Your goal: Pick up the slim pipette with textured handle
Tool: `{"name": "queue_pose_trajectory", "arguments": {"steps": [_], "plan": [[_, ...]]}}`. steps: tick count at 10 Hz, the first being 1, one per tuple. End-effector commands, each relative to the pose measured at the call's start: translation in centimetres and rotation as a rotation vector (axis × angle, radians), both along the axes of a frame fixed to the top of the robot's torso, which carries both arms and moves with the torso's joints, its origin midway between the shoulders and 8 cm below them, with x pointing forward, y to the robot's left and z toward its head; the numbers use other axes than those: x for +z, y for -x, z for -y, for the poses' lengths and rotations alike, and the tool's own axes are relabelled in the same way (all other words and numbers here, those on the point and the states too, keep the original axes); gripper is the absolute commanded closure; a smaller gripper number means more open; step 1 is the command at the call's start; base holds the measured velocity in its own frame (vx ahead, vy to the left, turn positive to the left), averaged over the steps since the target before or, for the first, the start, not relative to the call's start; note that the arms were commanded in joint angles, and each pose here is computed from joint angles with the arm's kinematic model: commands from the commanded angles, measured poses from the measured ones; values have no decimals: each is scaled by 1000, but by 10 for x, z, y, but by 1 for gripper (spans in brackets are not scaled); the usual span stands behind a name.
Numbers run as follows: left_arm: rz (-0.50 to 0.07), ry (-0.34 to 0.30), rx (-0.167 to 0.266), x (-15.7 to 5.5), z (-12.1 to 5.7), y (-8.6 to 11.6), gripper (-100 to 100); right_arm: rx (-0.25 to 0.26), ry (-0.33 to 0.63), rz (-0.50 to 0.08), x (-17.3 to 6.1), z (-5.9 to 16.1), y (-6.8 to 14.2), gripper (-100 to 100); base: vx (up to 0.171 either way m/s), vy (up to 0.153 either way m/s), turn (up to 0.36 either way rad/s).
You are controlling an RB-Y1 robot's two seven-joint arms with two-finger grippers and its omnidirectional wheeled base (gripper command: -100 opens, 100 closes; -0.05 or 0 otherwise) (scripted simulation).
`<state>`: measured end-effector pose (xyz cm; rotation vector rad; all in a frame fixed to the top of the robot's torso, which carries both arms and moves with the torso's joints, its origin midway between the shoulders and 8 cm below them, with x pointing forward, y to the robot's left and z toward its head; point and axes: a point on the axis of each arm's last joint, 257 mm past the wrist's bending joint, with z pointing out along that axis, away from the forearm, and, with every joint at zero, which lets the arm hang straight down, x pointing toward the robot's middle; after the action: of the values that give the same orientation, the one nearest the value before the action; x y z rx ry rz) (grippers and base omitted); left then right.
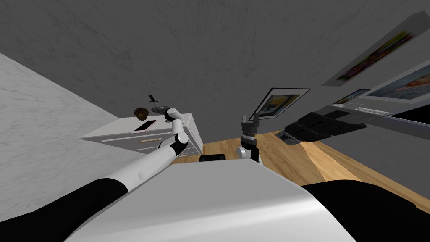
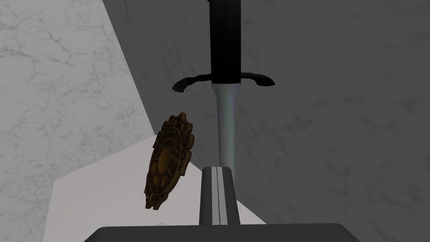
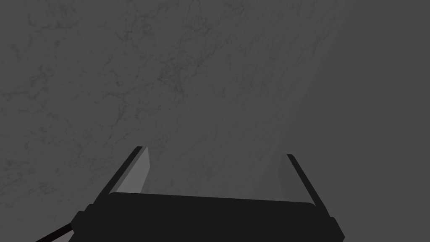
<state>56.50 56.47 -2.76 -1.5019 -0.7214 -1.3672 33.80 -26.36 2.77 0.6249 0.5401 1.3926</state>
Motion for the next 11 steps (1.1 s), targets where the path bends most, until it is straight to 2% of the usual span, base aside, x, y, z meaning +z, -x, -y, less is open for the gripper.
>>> {"name": "queue_pose_trajectory", "arguments": {"steps": [1,5,7,8,11], "plan": [[39,42,8,5,5,-3,-100,0,0,0,0,0,0,0,-57,-6,40],[108,130,28,12,15,-7,-100,0,0,0,0,0,0,0,-100,-33,27],[128,180,43,9,18,-7,-100,0,0,0,0,0,0,0,-76,-32,28],[105,203,69,-2,8,1,-100,0,0,0,0,0,0,0,29,3,-13],[43,183,81,-11,-2,9,-100,0,0,0,0,0,0,0,113,15,-46]]}}
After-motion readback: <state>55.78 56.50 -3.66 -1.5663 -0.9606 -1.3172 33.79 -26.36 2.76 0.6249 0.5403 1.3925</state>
